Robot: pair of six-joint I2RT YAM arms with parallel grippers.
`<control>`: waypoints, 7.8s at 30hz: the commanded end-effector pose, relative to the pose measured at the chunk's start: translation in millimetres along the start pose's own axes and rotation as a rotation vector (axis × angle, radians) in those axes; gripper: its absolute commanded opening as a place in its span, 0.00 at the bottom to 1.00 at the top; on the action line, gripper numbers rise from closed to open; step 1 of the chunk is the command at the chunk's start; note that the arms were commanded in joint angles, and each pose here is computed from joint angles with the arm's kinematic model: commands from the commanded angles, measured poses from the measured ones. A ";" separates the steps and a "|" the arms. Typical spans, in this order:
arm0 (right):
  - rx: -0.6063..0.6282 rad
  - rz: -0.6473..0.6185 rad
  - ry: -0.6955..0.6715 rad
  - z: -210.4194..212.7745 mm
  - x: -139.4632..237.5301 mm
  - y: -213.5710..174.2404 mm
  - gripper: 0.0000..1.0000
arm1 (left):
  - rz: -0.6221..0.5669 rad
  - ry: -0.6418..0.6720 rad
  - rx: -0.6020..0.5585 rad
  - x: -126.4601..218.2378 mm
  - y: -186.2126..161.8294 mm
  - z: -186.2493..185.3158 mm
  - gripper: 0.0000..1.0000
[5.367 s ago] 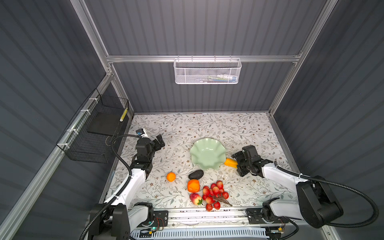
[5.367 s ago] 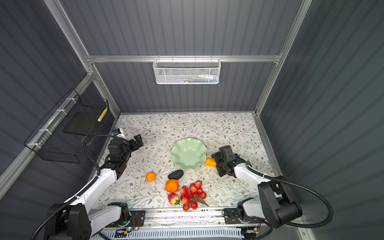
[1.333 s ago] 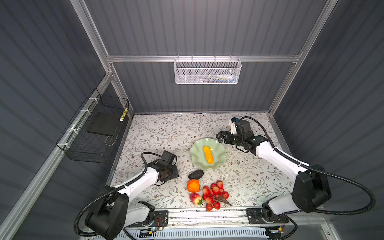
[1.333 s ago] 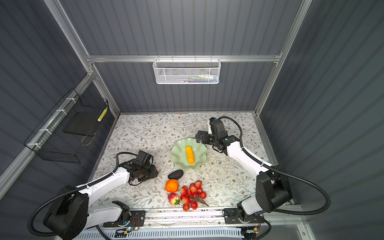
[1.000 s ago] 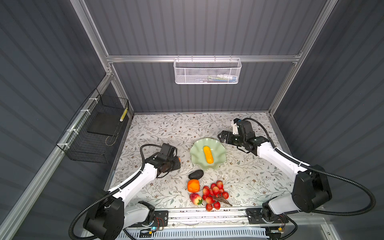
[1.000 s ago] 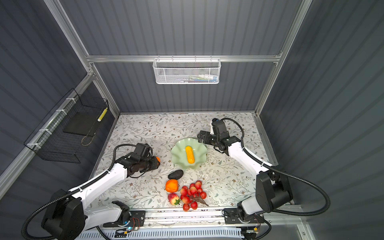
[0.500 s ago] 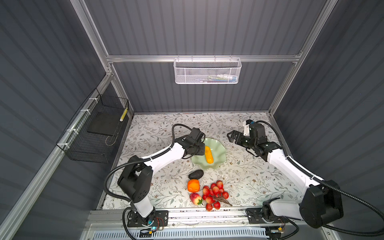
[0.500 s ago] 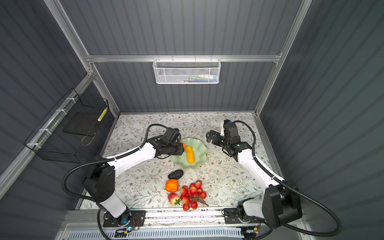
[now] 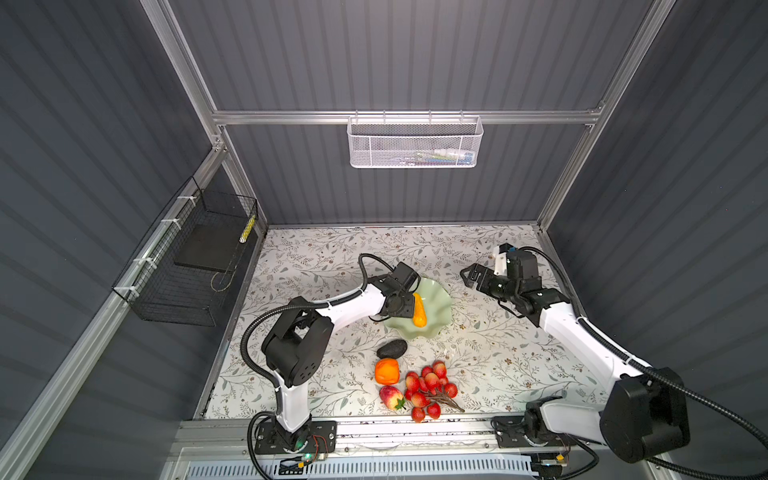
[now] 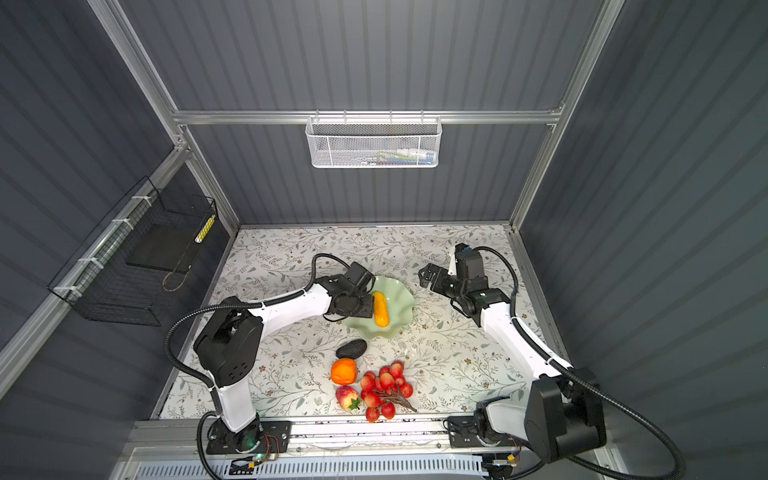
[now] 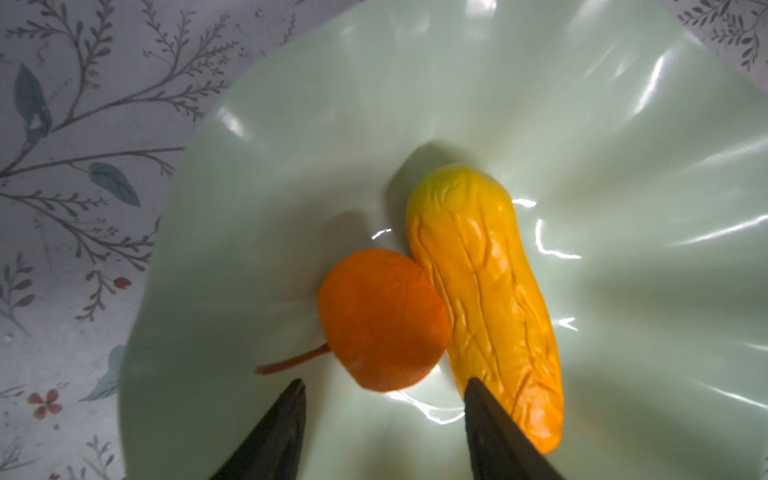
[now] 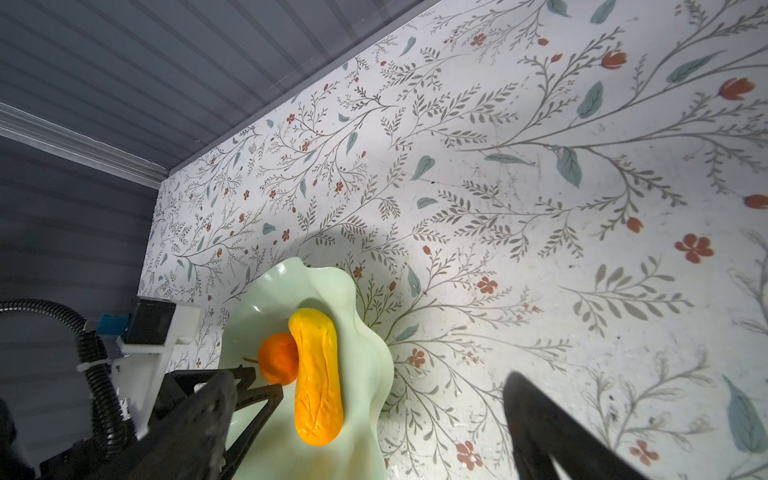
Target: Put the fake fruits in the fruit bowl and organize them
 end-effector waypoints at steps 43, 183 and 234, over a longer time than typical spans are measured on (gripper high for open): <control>-0.030 -0.030 0.028 -5.3 -15.1 5.9 0.99 | 0.120 0.107 0.002 75.3 -170.0 11.6 0.81; -0.224 -0.057 0.052 -51.7 1.2 -1.2 0.99 | 0.292 -0.058 -0.151 78.1 -232.0 12.8 0.46; -0.245 -0.042 0.049 -53.8 -3.0 -1.6 0.99 | 0.239 0.013 -0.263 69.4 -193.2 27.9 0.89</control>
Point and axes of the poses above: each gripper's point midway between its finger pads, its own x axis back along the fingers, its own z axis along the line the jaws close on, y = z × x, the point moved 4 cm from there along x, back along the fingers, and after that the axes turned 2 degrees about x, right-handed, at the moved point
